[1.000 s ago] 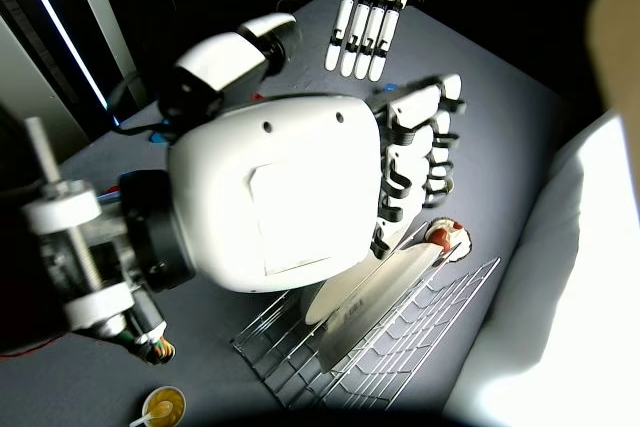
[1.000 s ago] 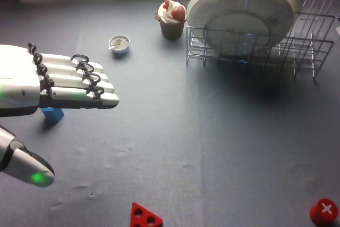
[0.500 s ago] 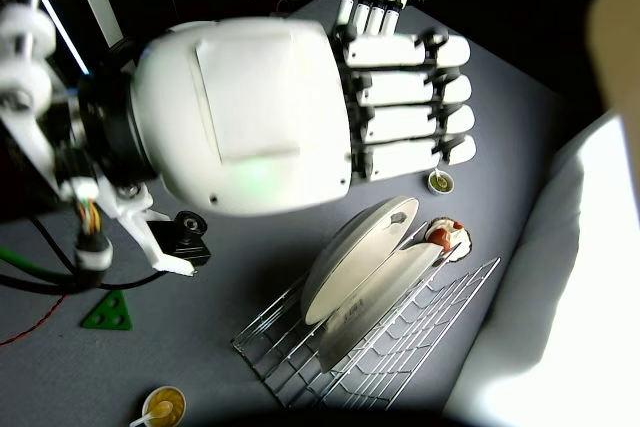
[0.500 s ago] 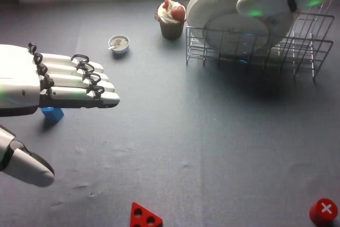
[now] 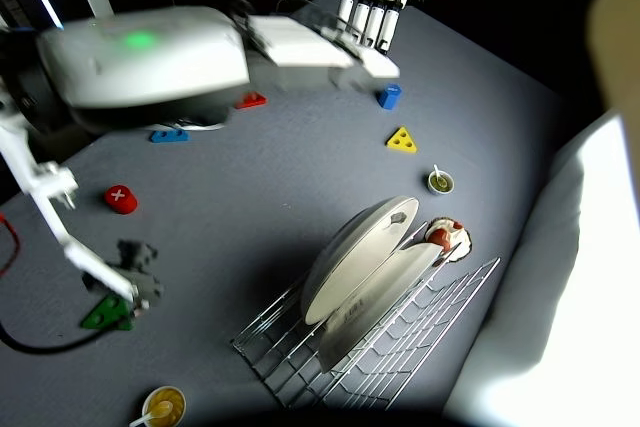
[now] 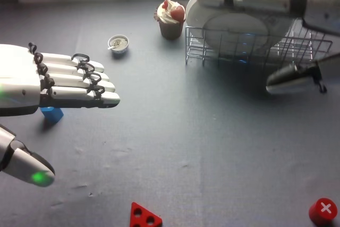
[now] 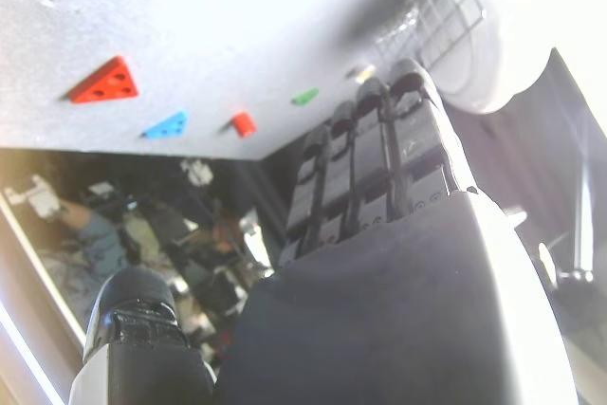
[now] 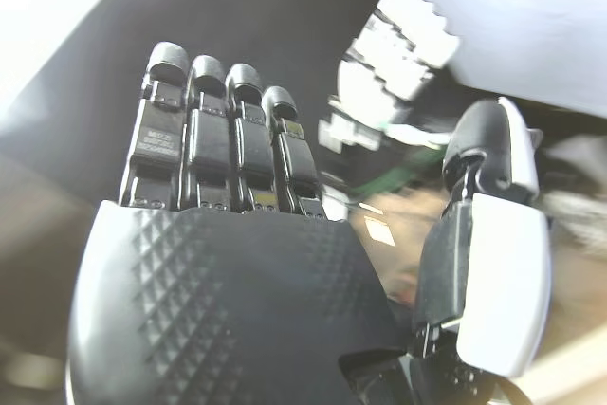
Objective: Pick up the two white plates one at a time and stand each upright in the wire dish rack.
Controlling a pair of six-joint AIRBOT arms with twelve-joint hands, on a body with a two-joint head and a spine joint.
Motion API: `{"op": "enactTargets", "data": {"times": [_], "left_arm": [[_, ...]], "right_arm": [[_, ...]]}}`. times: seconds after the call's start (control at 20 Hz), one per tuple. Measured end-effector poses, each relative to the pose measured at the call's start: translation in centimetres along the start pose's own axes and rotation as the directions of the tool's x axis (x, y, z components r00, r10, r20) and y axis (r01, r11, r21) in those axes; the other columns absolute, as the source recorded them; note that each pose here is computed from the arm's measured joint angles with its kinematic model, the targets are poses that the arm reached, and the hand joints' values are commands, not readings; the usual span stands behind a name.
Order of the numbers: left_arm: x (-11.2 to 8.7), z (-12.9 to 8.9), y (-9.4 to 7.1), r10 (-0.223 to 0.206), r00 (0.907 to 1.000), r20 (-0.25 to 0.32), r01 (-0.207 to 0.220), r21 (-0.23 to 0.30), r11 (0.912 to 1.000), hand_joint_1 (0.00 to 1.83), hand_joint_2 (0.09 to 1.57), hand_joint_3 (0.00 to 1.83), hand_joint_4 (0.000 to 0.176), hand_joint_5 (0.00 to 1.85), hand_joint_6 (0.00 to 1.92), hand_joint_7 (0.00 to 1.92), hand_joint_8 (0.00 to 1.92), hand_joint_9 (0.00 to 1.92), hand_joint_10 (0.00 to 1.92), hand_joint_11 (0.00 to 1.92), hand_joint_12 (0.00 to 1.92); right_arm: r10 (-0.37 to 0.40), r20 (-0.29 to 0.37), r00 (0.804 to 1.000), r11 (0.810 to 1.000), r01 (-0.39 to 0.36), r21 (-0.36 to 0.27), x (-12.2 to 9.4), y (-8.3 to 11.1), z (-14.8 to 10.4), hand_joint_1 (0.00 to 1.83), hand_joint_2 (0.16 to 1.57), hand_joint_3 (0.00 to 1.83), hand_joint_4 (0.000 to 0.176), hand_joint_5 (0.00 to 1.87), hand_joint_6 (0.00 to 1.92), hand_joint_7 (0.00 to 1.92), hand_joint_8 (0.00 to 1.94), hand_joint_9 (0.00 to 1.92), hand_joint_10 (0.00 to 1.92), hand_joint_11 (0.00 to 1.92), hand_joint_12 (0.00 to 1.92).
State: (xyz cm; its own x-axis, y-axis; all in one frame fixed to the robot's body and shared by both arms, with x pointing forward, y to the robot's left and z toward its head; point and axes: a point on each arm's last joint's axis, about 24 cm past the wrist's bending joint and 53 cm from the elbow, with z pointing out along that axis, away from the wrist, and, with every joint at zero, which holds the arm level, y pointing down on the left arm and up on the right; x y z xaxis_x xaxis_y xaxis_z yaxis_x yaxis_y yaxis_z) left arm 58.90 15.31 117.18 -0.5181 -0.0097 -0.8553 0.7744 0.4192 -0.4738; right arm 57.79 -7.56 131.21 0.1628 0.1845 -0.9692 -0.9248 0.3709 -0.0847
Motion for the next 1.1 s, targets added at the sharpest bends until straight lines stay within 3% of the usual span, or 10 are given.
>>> {"op": "enactTargets", "data": {"times": [0.15, 0.35, 0.45, 0.65, 0.8, 0.95, 1.1], "left_arm": [[0.1, 0.0, 0.0, 0.002, 1.0000, -0.003, -0.002, -0.001, 1.0000, 0.00, 1.00, 0.00, 0.000, 0.05, 0.00, 0.07, 0.00, 0.07, 0.00, 0.07, 0.01], [0.1, 0.0, 0.0, 0.002, 1.0000, -0.004, -0.002, -0.001, 1.0000, 0.00, 1.01, 0.00, 0.000, 0.04, 0.00, 0.06, 0.00, 0.05, 0.00, 0.06, 0.00], [0.1, 0.0, 0.0, 0.002, 1.0000, -0.004, -0.002, 0.000, 1.0000, 0.00, 1.01, 0.01, 0.000, 0.04, 0.01, 0.05, 0.00, 0.05, 0.00, 0.04, 0.00], [0.3, 0.0, 0.1, 0.006, 0.9999, -0.011, -0.006, -0.004, 1.0000, 0.00, 0.99, 0.00, 0.000, 0.02, 0.00, 0.05, 0.00, 0.06, 0.01, 0.05, 0.01], [0.2, 0.0, 0.0, 0.003, 1.0000, -0.008, -0.003, -0.002, 1.0000, 0.00, 0.99, 0.00, 0.000, 0.02, 0.00, 0.04, 0.00, 0.04, 0.00, 0.04, 0.01], [0.3, 0.0, 0.0, 0.004, 1.0000, -0.009, -0.004, -0.003, 1.0000, 0.00, 0.98, 0.00, 0.000, 0.01, 0.00, 0.05, 0.00, 0.04, 0.00, 0.04, 0.01], [0.4, 0.1, 0.1, 0.006, 0.9999, -0.015, -0.006, -0.005, 1.0000, 0.00, 0.97, 0.00, 0.000, 0.00, 0.00, 0.01, 0.00, 0.01, 0.00, 0.02, 0.00]], "right_arm": [[-0.048, -0.037, 0.998, 0.996, 0.044, -0.081, 1.0, 1.9, -1.9, 0.41, 1.04, 0.01, 0.000, 0.16, 0.02, 0.21, 0.01, 0.23, 0.01, 0.25, 0.02], [-0.036, -0.112, 0.993, 0.982, 0.015, -0.186, 3.5, 4.8, -4.8, 0.43, 1.04, 0.00, 0.000, 0.19, 0.02, 0.23, 0.01, 0.25, 0.01, 0.26, 0.02], [0.024, -0.150, 0.988, 0.984, -0.050, -0.172, 4.8, 5.0, -5.8, 0.49, 1.02, 0.00, 0.000, 0.22, 0.01, 0.26, 0.01, 0.28, 0.01, 0.31, 0.04], [0.078, -0.217, 0.973, 0.985, -0.109, -0.135, 6.0, 4.6, -9.0, 0.48, 1.05, 0.01, 0.000, 0.20, 0.00, 0.22, 0.00, 0.25, 0.00, 0.29, 0.02], [0.108, -0.228, 0.968, 0.981, -0.140, -0.131, 6.0, 4.9, -10.4, 0.52, 1.04, 0.00, 0.000, 0.17, 0.00, 0.23, 0.01, 0.27, 0.01, 0.28, 0.02], [0.130, -0.216, 0.968, 0.978, -0.161, -0.130, 5.4, 5.4, -10.9, 0.43, 1.06, 0.01, 0.000, 0.16, 0.00, 0.24, 0.00, 0.27, 0.01, 0.30, 0.03], [0.128, -0.262, 0.956, 0.973, -0.173, -0.156, 5.1, 6.7, -12.9, 0.43, 1.06, 0.00, 0.000, 0.17, 0.01, 0.27, 0.01, 0.30, 0.01, 0.33, 0.04]]}}
